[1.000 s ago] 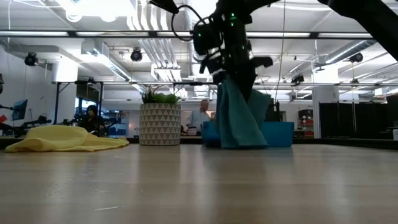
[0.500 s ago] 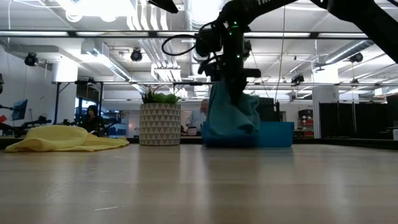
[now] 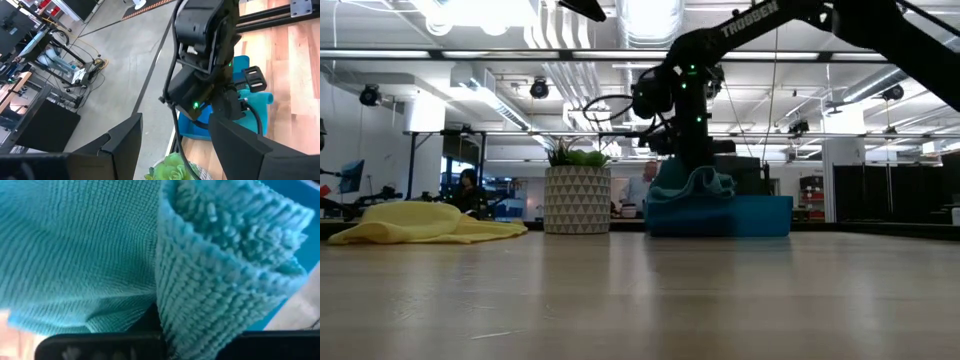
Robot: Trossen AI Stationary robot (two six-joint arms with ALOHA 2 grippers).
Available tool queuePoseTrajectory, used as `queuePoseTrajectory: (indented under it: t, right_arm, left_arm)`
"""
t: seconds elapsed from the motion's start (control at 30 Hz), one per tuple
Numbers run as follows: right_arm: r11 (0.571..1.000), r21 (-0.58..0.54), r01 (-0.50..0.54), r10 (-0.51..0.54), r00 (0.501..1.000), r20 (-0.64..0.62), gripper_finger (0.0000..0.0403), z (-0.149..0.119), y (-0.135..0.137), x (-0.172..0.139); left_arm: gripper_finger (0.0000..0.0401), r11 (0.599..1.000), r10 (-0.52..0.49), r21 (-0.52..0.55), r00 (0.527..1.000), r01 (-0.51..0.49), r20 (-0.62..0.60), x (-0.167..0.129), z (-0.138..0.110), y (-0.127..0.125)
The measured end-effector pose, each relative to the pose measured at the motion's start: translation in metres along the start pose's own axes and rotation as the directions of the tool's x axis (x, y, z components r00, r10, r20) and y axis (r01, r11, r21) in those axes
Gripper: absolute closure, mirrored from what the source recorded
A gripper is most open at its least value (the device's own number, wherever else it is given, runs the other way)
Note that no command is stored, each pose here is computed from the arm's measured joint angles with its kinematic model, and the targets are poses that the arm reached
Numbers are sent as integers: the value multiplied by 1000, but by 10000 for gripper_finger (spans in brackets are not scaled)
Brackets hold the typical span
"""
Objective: Fold microfiber towels
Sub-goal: Fold the light blue microfiber towel on top of the dark blue microfiber towel into the dark blue bin
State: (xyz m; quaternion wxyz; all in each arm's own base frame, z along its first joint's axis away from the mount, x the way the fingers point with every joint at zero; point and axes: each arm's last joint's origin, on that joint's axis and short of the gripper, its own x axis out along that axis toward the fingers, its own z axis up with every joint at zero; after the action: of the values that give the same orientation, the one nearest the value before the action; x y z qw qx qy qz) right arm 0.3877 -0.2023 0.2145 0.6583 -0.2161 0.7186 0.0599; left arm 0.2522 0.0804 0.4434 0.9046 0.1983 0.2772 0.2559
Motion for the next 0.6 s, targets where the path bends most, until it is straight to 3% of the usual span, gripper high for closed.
queuePoseTrajectory:
  t: [0.6]
  right_arm:
    - [999,-7,47,-47,998,-50,394,7,-22,35]
  left_arm:
    - [186,1000,-5,-1,1000,5,-3,0,0,0]
